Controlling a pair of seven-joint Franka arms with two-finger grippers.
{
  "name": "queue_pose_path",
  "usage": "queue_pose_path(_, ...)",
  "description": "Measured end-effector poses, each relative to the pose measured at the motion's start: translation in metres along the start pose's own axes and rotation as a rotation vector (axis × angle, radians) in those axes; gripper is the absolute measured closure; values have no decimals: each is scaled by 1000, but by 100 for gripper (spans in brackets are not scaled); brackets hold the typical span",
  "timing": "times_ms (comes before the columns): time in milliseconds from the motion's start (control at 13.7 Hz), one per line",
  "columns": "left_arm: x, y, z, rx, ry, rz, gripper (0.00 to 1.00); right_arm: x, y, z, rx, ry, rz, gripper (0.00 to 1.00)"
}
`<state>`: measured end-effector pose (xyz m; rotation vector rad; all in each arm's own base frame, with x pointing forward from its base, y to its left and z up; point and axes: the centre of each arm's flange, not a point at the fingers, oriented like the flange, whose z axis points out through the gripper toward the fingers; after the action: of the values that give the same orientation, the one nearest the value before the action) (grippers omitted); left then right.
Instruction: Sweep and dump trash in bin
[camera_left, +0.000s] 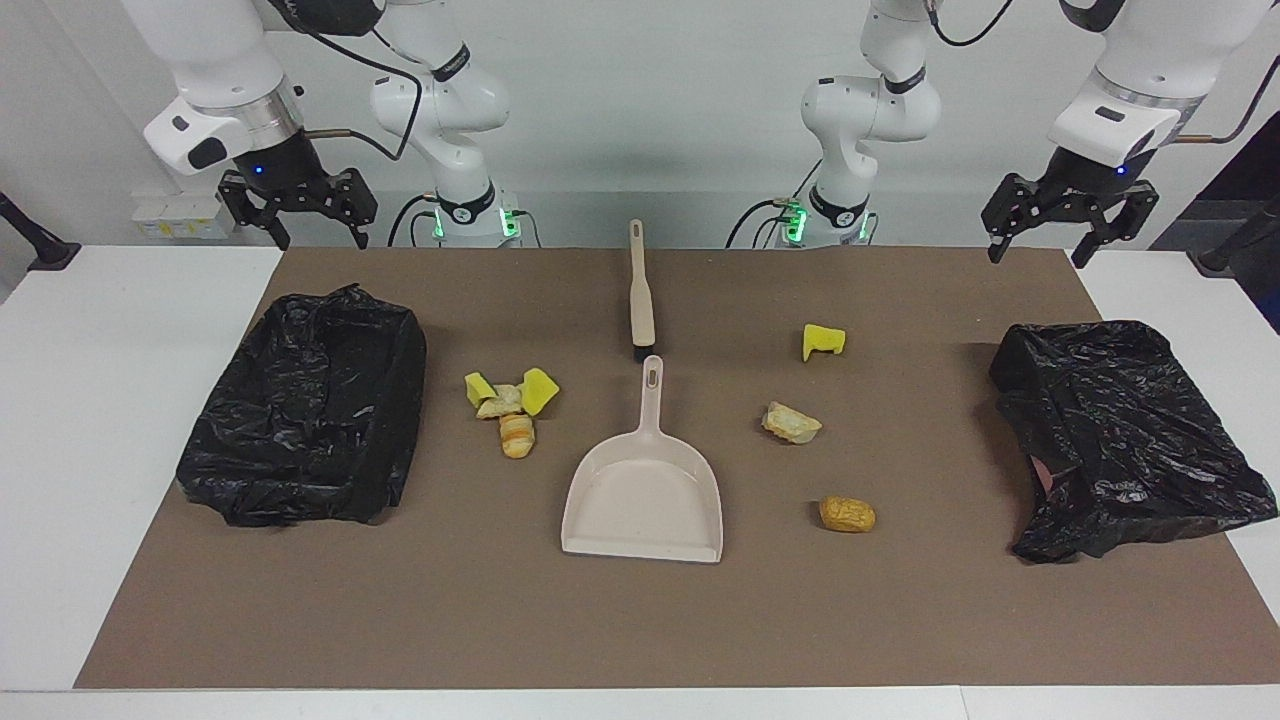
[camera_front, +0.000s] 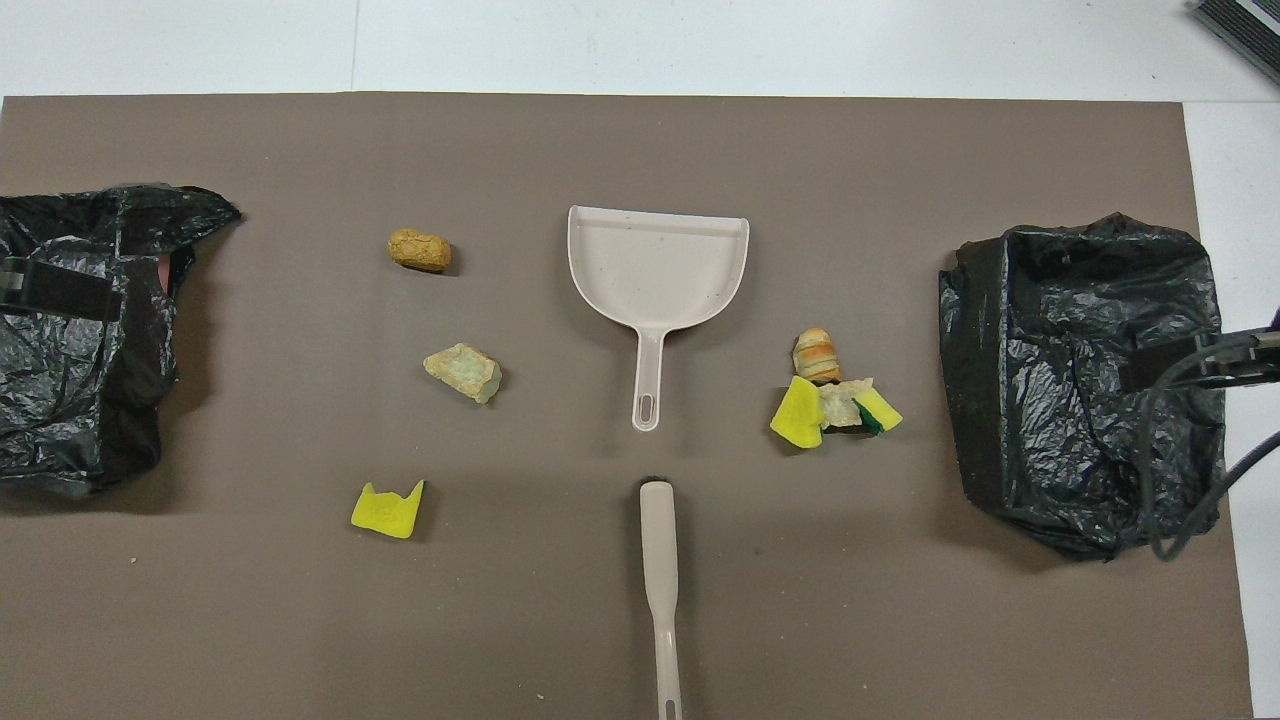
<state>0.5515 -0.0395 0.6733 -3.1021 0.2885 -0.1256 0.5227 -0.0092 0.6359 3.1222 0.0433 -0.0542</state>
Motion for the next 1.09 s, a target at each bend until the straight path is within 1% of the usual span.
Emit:
queue_pose_path(291, -1, -1, 0, -1, -5, -2, 0, 0, -5, 0, 0, 0, 6, 0)
queue_pose_path(510, -7, 0, 0, -5, -38, 0, 0, 0, -4, 0, 0, 0, 7, 0)
queue_pose_path(728, -10, -1, 0, -7, -53, -4, 0, 0, -4, 0, 0, 0, 7, 0)
queue_pose_path(1092, -18, -31, 0, -6, -58, -60, 0, 0, -4, 0, 0, 1, 7, 0)
